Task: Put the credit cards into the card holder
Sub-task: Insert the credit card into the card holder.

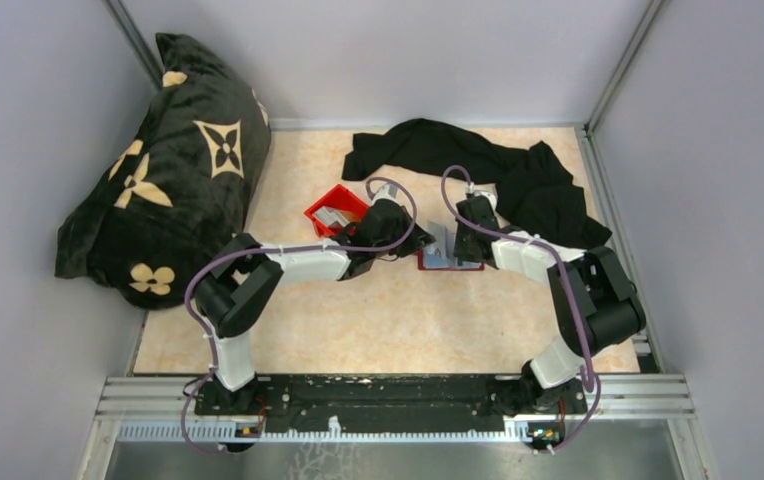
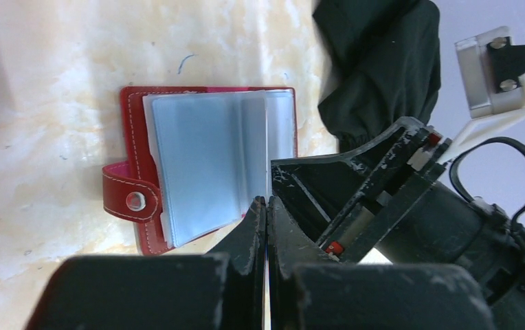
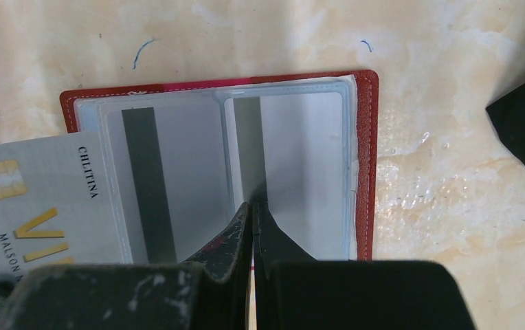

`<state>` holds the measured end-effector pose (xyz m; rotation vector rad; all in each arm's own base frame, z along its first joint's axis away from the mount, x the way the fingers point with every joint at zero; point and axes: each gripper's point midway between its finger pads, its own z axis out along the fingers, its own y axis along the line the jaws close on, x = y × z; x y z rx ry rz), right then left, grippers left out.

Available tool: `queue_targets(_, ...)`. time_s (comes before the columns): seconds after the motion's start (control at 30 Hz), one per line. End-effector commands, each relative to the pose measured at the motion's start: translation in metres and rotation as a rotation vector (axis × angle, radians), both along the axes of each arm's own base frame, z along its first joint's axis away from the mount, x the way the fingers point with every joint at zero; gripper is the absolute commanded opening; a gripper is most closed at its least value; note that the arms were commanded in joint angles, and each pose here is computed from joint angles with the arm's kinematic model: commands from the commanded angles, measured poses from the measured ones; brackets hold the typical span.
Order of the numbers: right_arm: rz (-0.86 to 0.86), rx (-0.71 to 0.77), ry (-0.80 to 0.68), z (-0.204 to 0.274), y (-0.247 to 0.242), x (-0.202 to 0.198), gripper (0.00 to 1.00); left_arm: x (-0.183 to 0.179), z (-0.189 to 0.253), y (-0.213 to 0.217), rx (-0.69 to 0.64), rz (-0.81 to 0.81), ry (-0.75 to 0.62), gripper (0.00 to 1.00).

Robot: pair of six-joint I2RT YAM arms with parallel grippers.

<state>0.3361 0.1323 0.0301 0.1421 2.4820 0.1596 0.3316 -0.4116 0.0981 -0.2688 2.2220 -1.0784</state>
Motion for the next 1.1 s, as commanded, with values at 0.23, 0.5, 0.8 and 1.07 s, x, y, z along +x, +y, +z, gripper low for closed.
queue_targets(0.23,-0.097,-0.019,-0.072,0.022,-0.029,0.003,0.00,0.001,0.010,-0.024,-0.032,-0.035,-0.021,0.00)
queue_targets(0.5,-0.116,-0.004,-0.075,0.026,-0.038,0.007,0.00,0.004,0.009,-0.022,0.011,-0.023,-0.040,0.00)
queue_targets(0.8,-0.087,0.017,-0.057,0.019,-0.031,0.005,0.00,0.008,-0.007,0.024,0.174,0.076,-0.061,0.00)
queue_targets(1.07,-0.093,0.001,-0.038,0.012,-0.034,0.003,0.00,0.004,-0.019,0.037,0.196,0.065,-0.038,0.00)
